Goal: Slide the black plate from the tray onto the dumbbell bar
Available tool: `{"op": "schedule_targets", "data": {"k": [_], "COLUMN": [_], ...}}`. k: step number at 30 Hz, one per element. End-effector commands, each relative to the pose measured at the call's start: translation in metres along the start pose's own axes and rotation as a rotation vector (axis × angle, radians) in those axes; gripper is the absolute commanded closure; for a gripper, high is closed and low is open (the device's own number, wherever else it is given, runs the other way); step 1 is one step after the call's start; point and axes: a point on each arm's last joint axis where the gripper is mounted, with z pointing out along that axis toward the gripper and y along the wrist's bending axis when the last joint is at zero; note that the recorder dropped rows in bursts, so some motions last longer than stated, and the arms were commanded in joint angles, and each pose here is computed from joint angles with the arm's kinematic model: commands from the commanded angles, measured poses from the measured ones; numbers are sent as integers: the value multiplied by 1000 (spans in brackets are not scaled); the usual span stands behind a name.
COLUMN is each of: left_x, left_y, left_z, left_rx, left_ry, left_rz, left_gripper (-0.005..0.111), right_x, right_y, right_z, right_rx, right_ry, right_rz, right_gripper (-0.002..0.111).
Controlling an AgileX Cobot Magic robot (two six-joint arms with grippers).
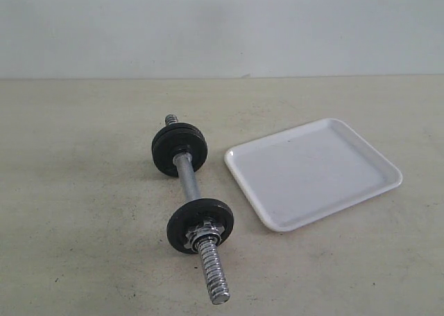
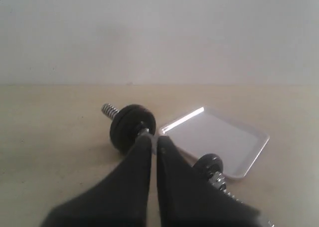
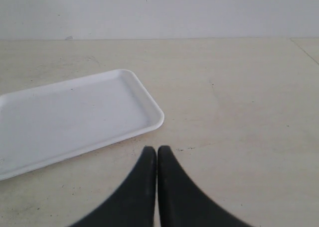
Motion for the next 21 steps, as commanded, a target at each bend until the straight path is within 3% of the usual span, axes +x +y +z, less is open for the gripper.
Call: {"op": "schedule_targets", "data": {"k": [1, 8, 13, 21], "left_x": [5, 16, 16, 16], "left_y": [2, 5, 5, 5], "left_z": [0, -1, -1, -1], "left_rx": [-13, -36, -30, -33], "left_ry": [41, 174, 176, 175], "left_rz": [137, 186, 260, 224], "left_gripper": [102, 102, 102, 102], "right_x": [-4, -3, -3, -3], "right_y": [-1, -1, -1, -1], "right_z": [0, 0, 0, 0], "right_rx": [8, 6, 6, 6], "right_ry": [-43, -35, -35, -35], "right_rz": [4, 4, 4, 4], "right_gripper": [109, 109, 109, 109]}}
